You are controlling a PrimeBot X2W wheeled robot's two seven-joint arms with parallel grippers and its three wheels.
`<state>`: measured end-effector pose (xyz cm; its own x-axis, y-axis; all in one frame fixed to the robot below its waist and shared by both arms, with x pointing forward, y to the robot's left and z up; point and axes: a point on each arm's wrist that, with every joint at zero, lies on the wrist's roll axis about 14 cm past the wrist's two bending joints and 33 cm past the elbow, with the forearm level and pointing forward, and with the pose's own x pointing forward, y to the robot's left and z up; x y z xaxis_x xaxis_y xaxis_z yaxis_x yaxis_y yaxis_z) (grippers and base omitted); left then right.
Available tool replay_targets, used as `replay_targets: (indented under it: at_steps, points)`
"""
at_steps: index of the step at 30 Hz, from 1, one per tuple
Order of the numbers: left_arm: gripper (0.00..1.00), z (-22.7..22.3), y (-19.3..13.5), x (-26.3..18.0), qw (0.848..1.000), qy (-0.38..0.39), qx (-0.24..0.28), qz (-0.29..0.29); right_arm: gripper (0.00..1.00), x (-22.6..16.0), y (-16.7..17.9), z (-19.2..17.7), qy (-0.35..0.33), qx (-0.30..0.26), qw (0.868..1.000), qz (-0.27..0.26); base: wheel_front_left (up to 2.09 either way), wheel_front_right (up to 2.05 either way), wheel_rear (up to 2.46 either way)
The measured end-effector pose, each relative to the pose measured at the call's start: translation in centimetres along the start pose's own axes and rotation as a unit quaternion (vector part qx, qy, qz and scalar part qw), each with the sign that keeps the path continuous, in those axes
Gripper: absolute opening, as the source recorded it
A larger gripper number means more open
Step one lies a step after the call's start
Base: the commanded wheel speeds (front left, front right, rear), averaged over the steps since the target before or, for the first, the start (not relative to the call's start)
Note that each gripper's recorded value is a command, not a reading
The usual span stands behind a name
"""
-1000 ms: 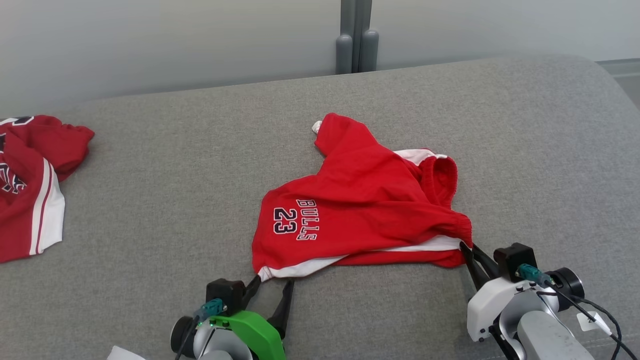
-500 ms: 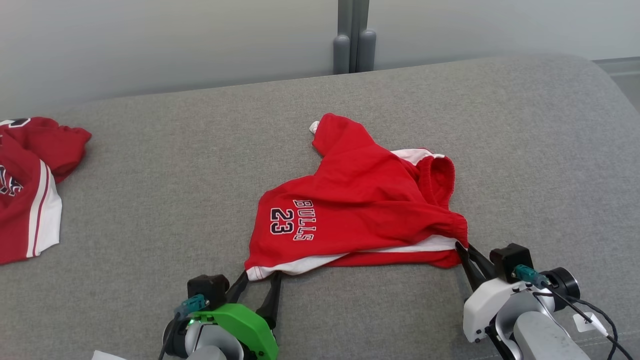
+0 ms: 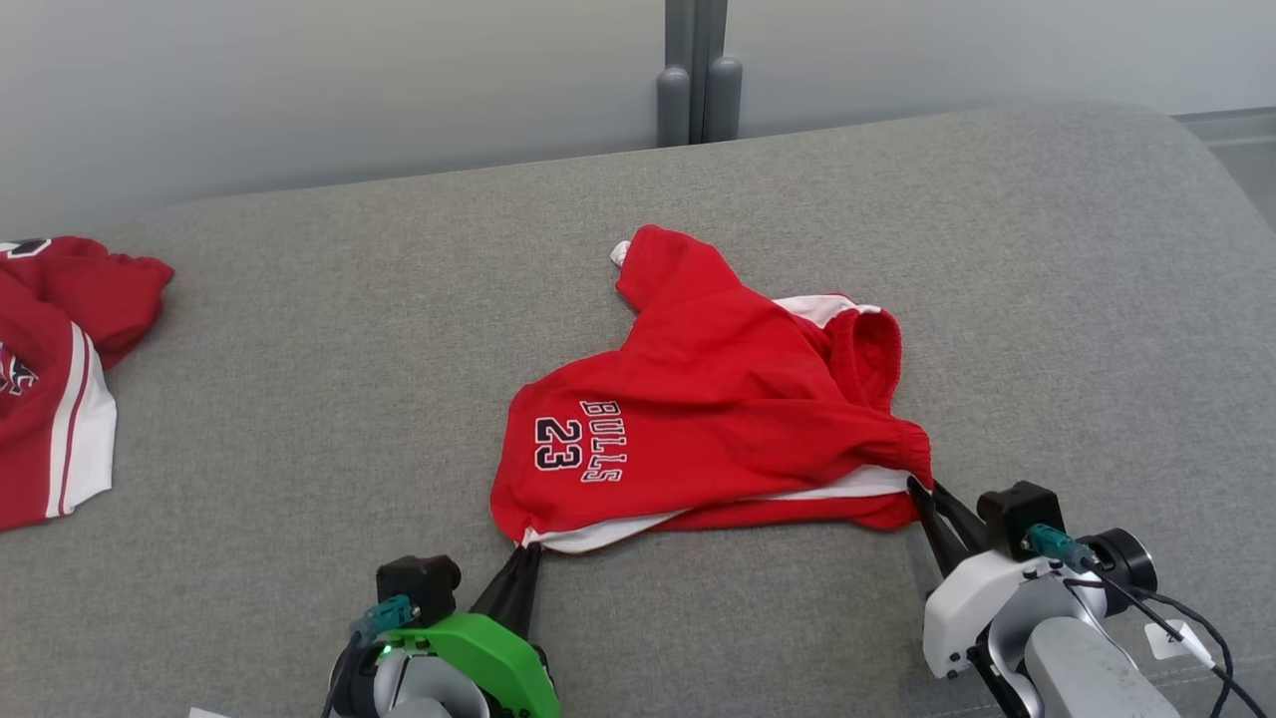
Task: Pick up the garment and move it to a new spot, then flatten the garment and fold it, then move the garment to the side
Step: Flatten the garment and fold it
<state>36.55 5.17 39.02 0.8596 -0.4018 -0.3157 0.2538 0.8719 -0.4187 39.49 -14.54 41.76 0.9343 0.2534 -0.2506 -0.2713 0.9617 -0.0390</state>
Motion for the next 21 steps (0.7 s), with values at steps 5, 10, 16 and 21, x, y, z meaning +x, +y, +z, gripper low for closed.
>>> replay_targets:
  at_steps: [5,10,16,21]
  points:
    - [0.00,-0.3,0.4,-0.2,1.000,0.002,-0.005,0.006,0.00,0.2,-0.1,0.4,-0.006,0.003,1.000,-0.001,0.00,0.00,0.00]
    - [0.00,1.5,0.5,0.0,1.000,-0.027,-0.006,0.007,0.00,0.4,-0.3,1.5,-0.024,0.009,1.000,-0.006,0.00,0.00,0.00]
    - [0.00,6.2,0.0,0.1,0.995,-0.101,0.010,-0.001,0.00,0.3,-1.0,5.6,-0.092,0.030,0.995,-0.018,0.00,0.00,0.00]
    - [0.00,10.9,-1.5,-1.0,0.983,-0.180,0.031,-0.022,0.00,-1.0,-1.7,9.9,-0.165,0.034,0.985,-0.026,0.00,0.00,0.00]
